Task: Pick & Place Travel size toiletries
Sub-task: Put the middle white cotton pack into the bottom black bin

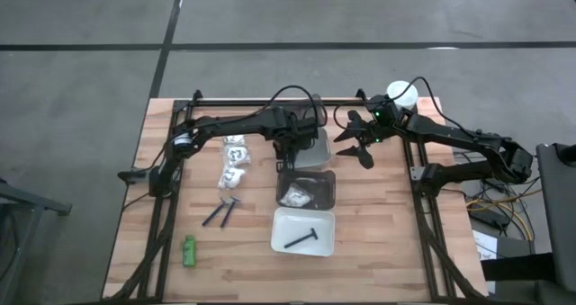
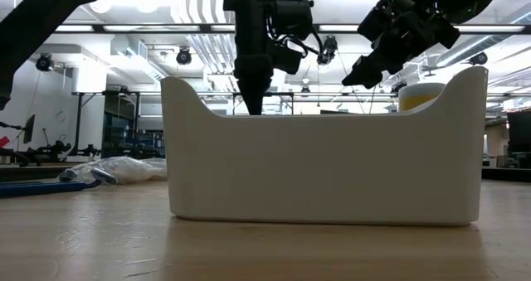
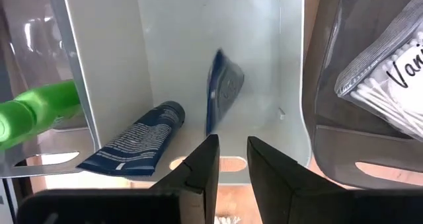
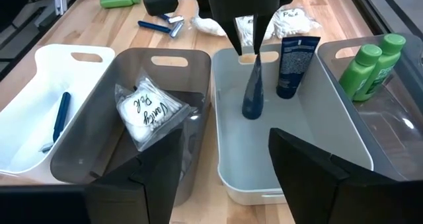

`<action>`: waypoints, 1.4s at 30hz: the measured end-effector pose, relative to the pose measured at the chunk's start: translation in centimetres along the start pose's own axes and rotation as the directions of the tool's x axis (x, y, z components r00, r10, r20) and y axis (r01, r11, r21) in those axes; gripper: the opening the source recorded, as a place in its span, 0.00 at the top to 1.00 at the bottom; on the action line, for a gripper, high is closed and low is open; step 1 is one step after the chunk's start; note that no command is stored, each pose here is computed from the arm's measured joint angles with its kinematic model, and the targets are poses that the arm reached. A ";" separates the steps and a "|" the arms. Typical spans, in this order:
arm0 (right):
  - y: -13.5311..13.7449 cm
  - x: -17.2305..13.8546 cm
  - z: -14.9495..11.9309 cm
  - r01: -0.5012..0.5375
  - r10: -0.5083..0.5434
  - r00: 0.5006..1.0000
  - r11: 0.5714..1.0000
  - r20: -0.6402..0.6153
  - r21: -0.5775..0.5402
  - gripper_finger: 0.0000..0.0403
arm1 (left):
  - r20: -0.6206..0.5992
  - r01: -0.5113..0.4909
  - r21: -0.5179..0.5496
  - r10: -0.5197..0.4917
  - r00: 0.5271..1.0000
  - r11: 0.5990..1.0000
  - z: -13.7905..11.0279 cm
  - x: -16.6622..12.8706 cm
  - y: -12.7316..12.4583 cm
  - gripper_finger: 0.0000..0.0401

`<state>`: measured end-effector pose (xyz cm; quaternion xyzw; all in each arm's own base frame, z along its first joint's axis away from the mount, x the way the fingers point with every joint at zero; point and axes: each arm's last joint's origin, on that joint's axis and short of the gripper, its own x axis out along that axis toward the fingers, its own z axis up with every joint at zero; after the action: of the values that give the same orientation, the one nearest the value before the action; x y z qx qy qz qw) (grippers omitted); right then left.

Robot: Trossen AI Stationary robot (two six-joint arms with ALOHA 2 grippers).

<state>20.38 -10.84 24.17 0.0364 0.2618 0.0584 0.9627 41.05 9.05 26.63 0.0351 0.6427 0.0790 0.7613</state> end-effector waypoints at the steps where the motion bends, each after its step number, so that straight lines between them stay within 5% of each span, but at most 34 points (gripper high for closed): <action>1: 0.0 0.0 0.0 0.000 0.000 1.000 1.000 0.000 0.000 0.45 | -0.001 0.000 0.000 0.000 1.000 1.000 0.0 -0.1 0.0 0.79; 13: 0.0 -0.2 0.0 0.005 -0.005 1.000 1.000 0.002 -0.015 0.50 | 0.066 -0.010 -0.019 0.011 0.998 1.000 -1.3 -3.8 0.3 0.79; 22: 0.3 -2.3 -2.0 0.078 -0.077 0.995 0.997 0.061 -0.008 0.56 | 0.365 -0.046 -0.068 0.068 0.929 0.997 -4.6 -7.2 0.2 0.79; 28: 1.3 -3.2 -2.9 0.117 -0.110 0.975 0.993 0.194 -0.025 0.61 | 0.606 -0.031 -0.149 0.116 0.787 0.988 -9.4 -7.7 -0.6 0.79; 38: 2.2 -3.6 -4.5 0.110 -0.119 0.956 0.993 0.267 0.051 0.69 | 0.892 0.136 -0.240 0.163 0.421 0.961 -17.7 -5.3 -2.9 0.79; 42: 2.1 -3.3 -4.7 0.105 -0.123 0.959 0.991 0.254 0.086 0.73 | 0.932 0.122 -0.214 0.165 0.322 0.969 -20.2 -3.8 -3.7 0.79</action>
<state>14.95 -9.03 21.95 0.0631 0.1378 -0.0119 0.9884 20.84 3.78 26.33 -0.0113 0.0634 0.1324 0.9891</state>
